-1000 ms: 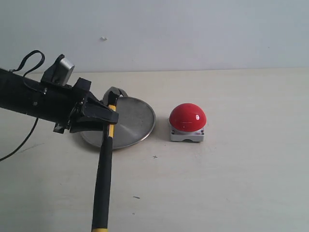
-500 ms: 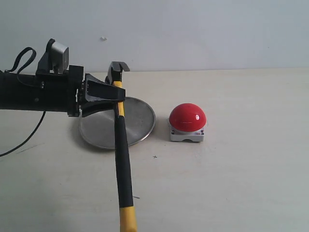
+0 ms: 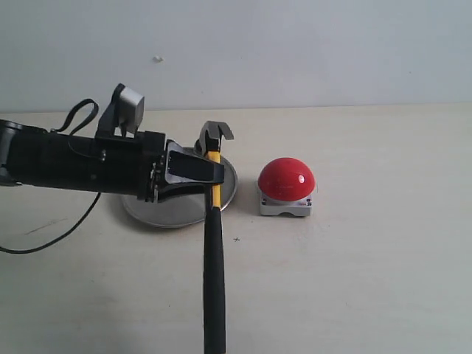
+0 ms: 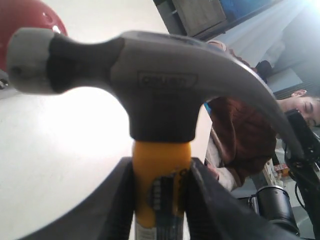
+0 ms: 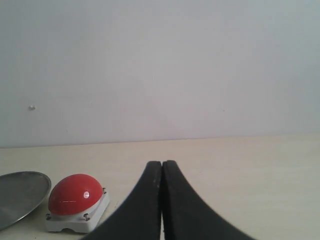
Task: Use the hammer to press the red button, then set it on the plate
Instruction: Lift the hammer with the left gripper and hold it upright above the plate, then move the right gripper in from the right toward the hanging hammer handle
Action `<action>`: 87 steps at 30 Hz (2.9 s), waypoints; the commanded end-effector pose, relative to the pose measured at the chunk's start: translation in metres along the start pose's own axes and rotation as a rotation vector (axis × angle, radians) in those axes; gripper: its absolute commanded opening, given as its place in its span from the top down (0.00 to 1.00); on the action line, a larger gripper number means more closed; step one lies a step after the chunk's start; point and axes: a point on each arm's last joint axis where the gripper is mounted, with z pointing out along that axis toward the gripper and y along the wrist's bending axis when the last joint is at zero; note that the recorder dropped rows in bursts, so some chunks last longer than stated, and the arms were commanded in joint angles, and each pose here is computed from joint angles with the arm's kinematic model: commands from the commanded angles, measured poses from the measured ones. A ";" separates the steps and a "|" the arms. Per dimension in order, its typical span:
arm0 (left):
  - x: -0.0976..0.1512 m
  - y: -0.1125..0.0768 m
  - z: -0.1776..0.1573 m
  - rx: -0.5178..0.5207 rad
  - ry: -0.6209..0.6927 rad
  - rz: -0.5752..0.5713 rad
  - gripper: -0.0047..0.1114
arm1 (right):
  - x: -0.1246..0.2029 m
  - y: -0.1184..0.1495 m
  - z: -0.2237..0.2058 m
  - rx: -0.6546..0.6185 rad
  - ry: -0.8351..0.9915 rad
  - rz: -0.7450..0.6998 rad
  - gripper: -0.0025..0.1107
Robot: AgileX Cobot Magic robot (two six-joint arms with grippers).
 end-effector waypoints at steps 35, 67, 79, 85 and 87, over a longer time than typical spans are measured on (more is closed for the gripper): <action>-0.008 -0.001 0.004 0.065 -0.036 -0.035 0.96 | -0.069 0.024 0.078 -0.133 0.660 0.127 0.98; -0.012 -0.001 0.001 0.064 -0.048 -0.081 0.96 | -0.030 0.117 0.144 -0.395 1.067 -0.056 0.98; -0.020 0.009 0.001 -0.056 -0.091 -0.256 0.96 | -0.024 0.117 0.146 -0.388 1.090 -0.063 0.85; -0.029 0.004 0.001 -0.030 -0.099 -0.265 0.96 | -0.013 0.121 0.151 -0.401 1.135 -0.068 0.65; -0.032 0.003 0.001 -0.027 -0.103 -0.267 0.96 | -0.010 0.123 0.152 -0.429 1.143 -0.063 0.60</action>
